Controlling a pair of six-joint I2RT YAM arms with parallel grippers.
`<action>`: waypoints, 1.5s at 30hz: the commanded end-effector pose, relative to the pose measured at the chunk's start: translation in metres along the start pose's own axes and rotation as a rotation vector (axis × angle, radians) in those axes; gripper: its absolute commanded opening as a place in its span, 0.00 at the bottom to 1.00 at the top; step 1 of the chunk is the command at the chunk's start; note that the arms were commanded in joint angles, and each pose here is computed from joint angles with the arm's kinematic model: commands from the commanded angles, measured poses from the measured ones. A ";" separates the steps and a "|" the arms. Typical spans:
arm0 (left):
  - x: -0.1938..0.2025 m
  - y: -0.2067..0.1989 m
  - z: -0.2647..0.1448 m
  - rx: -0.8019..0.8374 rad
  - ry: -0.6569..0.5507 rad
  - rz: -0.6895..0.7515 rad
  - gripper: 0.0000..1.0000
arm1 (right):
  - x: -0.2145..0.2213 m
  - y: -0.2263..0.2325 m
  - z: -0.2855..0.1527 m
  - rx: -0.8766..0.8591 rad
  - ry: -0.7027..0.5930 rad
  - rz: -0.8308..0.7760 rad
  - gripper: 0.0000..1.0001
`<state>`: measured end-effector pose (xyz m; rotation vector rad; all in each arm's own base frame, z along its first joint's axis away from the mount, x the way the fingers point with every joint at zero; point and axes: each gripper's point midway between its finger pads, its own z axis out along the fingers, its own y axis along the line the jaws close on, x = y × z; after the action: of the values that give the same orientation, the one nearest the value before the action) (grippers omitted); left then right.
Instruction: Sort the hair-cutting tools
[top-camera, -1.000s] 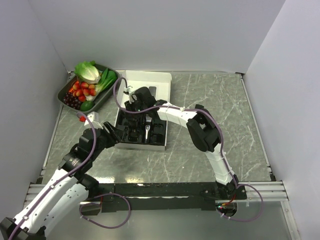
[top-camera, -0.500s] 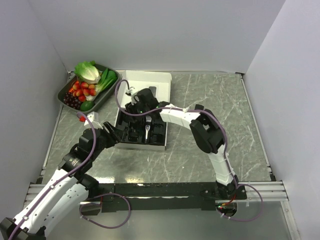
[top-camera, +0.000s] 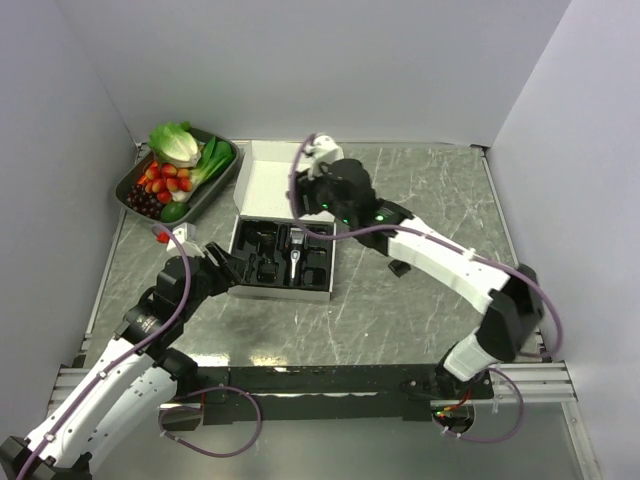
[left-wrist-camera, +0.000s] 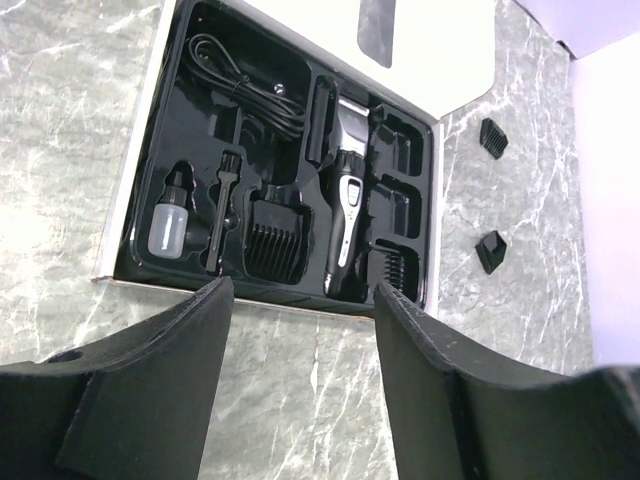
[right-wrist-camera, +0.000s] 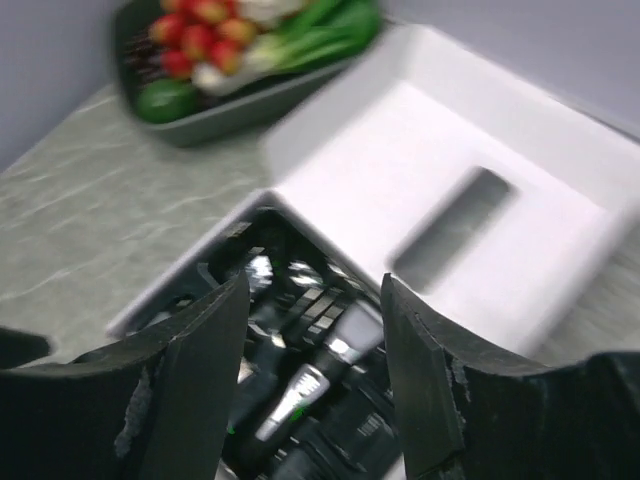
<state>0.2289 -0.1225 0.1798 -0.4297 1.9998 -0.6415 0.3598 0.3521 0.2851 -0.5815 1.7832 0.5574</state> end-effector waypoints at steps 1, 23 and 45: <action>-0.019 -0.021 -0.006 0.060 -0.038 0.006 0.64 | 0.025 -0.085 -0.042 0.344 0.070 0.038 0.64; 0.009 -0.038 0.016 0.203 0.035 0.019 0.72 | 0.201 -0.201 -0.143 0.608 0.539 0.215 0.83; 0.052 -0.048 0.008 0.406 0.143 0.020 0.73 | 0.247 -0.189 -0.130 0.162 0.883 -0.018 0.91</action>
<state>0.2116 -0.1797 0.1463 -0.1816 2.0247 -0.9795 0.3225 0.0931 0.0744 -0.6599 2.6105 0.0172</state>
